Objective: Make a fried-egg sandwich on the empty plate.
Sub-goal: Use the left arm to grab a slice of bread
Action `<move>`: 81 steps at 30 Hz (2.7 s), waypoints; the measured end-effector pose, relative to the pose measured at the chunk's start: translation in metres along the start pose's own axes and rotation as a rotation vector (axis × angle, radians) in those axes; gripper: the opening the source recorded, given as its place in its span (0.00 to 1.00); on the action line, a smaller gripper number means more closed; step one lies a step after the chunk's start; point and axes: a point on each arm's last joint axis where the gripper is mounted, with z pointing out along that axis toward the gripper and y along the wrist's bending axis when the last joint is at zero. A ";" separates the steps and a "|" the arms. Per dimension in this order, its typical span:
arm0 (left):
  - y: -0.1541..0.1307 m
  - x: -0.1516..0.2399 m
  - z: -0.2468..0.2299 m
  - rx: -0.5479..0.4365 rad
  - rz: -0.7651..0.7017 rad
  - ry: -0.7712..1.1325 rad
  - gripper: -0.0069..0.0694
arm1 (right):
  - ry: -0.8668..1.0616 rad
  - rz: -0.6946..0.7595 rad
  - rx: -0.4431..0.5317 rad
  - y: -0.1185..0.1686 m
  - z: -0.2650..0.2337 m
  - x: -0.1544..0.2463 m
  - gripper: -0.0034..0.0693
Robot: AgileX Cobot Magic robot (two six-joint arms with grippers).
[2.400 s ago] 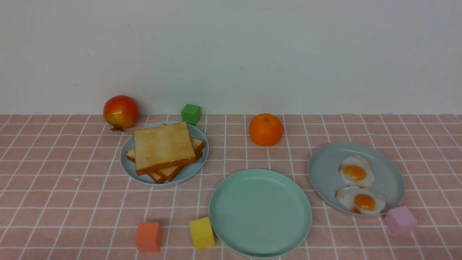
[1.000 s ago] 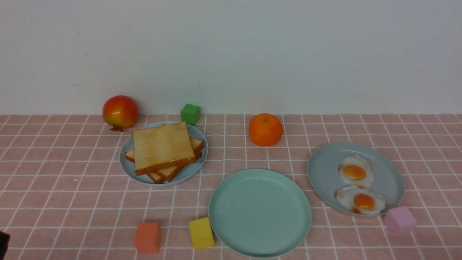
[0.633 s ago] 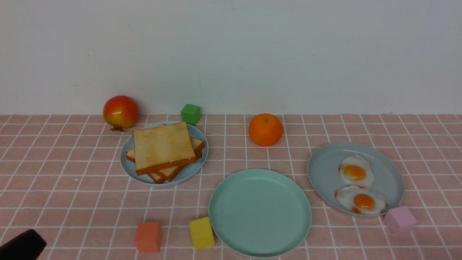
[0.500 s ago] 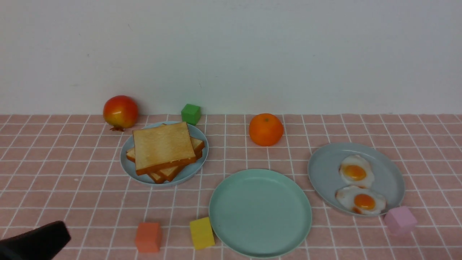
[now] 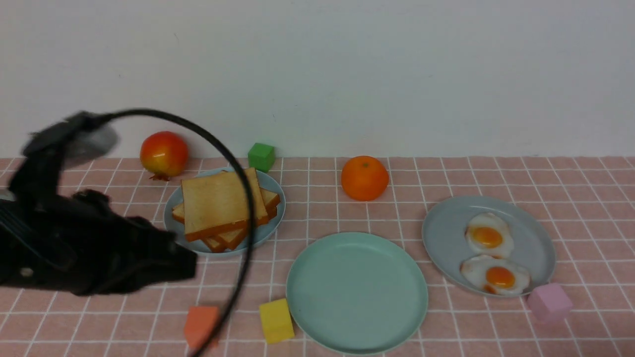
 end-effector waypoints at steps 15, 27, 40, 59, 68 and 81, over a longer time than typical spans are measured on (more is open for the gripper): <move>-0.023 0.000 0.021 -0.030 0.218 0.008 0.11 | 0.024 0.324 -0.227 0.037 -0.030 -0.069 0.31; 0.013 -0.081 0.063 -0.157 0.332 0.132 0.11 | 0.491 -0.255 -0.366 0.082 -0.063 -0.161 0.05; 0.062 -0.111 0.142 -0.187 0.507 0.250 0.12 | 0.312 -0.386 -0.714 0.117 -0.066 -0.184 0.05; 0.088 -0.105 0.211 -0.318 0.713 0.224 0.66 | 0.405 -0.376 -0.715 0.132 -0.032 -0.186 0.06; 0.092 -0.106 0.219 -0.332 0.690 0.193 0.58 | 0.405 -0.370 -0.720 0.132 -0.032 -0.186 0.07; 0.084 -0.110 0.209 -0.325 0.682 0.188 0.12 | 0.434 -0.368 -0.736 0.132 -0.034 -0.184 0.07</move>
